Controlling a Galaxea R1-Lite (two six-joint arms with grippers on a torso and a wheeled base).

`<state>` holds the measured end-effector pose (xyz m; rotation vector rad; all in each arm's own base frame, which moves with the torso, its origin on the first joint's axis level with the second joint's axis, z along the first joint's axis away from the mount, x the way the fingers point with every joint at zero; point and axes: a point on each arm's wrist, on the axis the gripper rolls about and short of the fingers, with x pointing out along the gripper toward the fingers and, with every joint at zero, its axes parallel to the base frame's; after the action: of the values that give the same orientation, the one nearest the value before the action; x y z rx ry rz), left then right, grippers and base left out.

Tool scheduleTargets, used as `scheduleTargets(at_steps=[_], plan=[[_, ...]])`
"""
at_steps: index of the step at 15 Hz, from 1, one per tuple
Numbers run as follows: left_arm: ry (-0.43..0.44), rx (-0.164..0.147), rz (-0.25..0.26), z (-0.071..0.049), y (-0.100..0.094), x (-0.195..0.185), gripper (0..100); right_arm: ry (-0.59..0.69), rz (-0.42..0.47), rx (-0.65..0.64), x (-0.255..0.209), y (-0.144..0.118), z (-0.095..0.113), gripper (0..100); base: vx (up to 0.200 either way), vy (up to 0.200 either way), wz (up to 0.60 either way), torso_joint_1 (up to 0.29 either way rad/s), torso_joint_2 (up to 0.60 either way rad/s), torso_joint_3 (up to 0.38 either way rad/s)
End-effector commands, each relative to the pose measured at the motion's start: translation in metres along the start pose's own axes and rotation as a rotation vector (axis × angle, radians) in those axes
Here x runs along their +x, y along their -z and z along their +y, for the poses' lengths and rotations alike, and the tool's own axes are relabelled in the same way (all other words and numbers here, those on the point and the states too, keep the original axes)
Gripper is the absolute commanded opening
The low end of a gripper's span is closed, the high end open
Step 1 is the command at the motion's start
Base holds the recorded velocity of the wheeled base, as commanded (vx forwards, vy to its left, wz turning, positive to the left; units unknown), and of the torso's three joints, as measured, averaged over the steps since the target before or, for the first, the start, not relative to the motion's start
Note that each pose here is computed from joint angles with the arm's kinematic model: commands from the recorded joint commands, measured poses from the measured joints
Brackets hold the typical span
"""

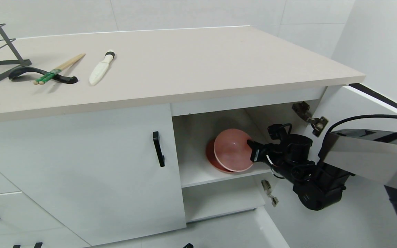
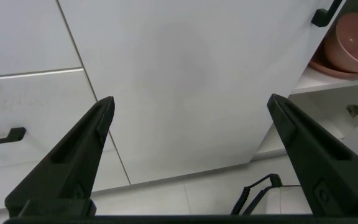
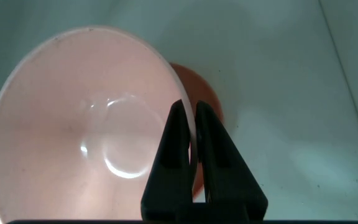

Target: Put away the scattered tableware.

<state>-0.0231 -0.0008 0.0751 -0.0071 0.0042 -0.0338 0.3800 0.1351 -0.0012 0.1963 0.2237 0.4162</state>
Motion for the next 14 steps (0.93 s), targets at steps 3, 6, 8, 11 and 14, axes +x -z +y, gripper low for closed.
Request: scheduleTargets(at_steps=[3, 6, 8, 11, 14], plan=[[0.0, -0.001, 0.002, 0.0, 0.0, 0.0002, 100, -0.01, -0.016, -0.005, 0.0016, 0.0053, 0.0013, 0, 0.0, 0.0, 0.0, 0.0, 0.0, 0.0], [0.0, -0.001, 0.002, 0.0, 0.0, 0.0002, 100, -0.01, -0.016, -0.005, 0.0017, 0.0057, 0.0012, 0, 0.0, 0.0, 0.0, 0.0, 0.0, 0.0], [0.0, -0.001, 0.002, 0.0, 0.0, 0.0002, 100, -0.01, -0.018, -0.006, 0.0017, 0.0055, 0.0012, 100, 0.0, 0.0, 0.0, 0.0, 0.0, 0.0], [0.0, -0.002, 0.002, 0.0, 0.0, 0.0002, 100, -0.019, -0.011, -0.009, 0.0013, 0.0076, 0.004, 100, 0.0, 0.0, 0.0, 0.0, 0.0, 0.0], [0.0, -0.002, 0.002, 0.0, 0.0, 0.0002, 100, -0.042, -0.056, -0.058, 0.0025, 0.0049, 0.0085, 100, 0.0, 0.0, 0.0, 0.0, 0.0, 0.0]])
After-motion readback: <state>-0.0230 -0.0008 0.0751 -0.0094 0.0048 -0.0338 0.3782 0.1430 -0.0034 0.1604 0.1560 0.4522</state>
